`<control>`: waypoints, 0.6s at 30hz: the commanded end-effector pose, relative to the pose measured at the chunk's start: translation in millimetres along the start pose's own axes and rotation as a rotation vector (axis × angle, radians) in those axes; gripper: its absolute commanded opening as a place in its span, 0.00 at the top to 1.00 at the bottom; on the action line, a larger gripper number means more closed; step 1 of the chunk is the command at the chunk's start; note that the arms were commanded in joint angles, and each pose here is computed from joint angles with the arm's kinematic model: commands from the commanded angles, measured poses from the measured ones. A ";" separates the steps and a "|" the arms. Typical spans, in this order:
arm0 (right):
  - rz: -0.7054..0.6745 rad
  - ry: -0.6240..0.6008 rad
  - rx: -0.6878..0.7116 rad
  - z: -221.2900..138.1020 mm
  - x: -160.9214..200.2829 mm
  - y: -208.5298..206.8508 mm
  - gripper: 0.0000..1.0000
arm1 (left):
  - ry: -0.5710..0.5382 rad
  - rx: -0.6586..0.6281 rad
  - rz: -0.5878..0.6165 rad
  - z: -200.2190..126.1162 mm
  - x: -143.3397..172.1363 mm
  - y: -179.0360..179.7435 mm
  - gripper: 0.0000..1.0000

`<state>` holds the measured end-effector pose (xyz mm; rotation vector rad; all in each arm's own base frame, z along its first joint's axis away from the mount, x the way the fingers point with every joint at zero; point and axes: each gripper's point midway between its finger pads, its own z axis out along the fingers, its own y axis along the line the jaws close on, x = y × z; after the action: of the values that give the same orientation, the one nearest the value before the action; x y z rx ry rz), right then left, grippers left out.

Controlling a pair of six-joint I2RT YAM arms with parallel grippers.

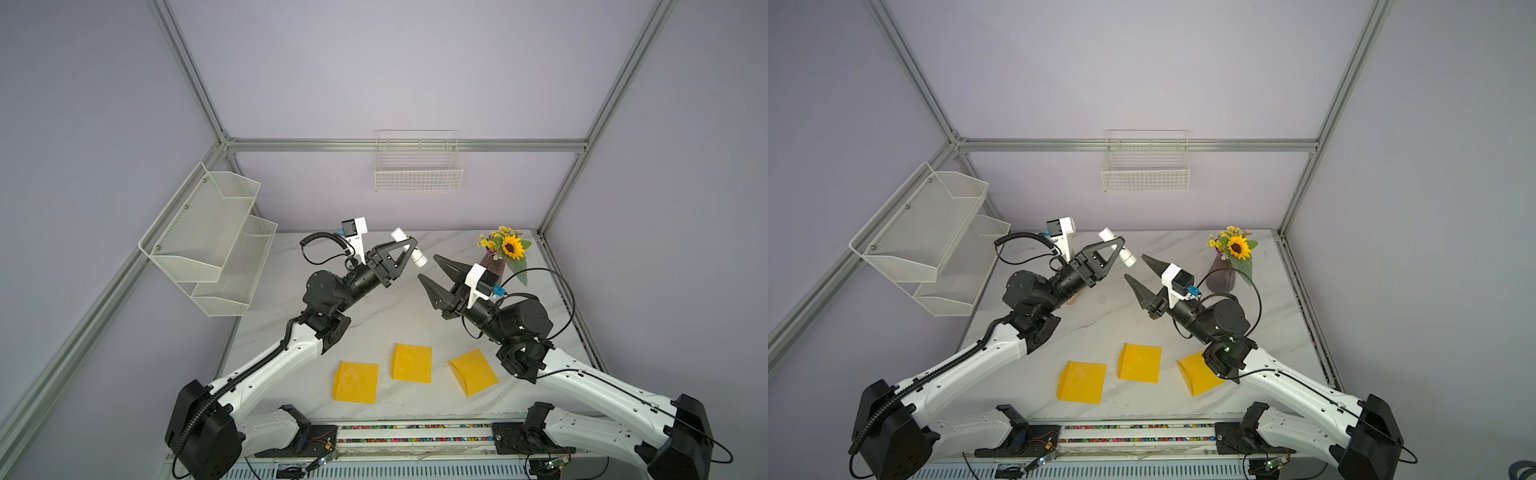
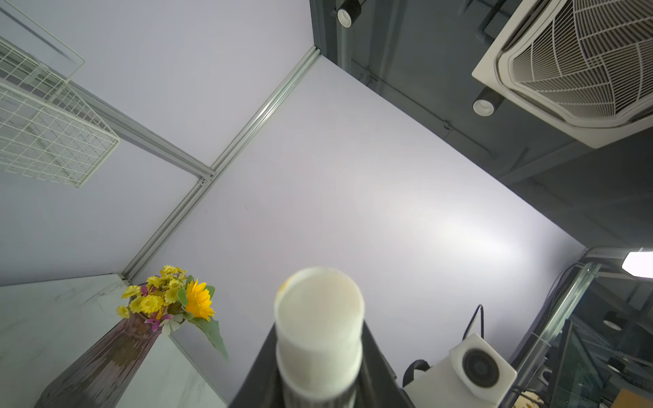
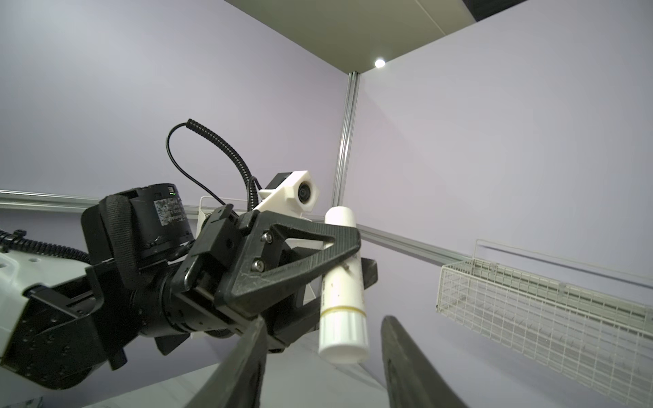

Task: Seal the envelope with a glue stick
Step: Unscrew the glue stick.

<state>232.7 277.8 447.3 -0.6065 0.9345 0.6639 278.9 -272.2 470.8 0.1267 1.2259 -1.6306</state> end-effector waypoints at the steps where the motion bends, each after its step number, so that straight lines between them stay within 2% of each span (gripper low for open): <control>1: -0.103 -0.121 0.005 10.8 -31.6 -1.5 0.47 | -0.116 0.092 -0.037 -1.5 -35.4 -38.7 0.95; 18: -0.147 -0.048 0.009 35.6 -11.4 -4.2 0.63 | -0.115 0.140 -0.118 4.2 -34.4 -38.1 0.95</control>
<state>247.7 297.3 469.1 -0.6432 0.8389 0.5632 279.2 -264.6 488.6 0.0256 1.1582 -1.7567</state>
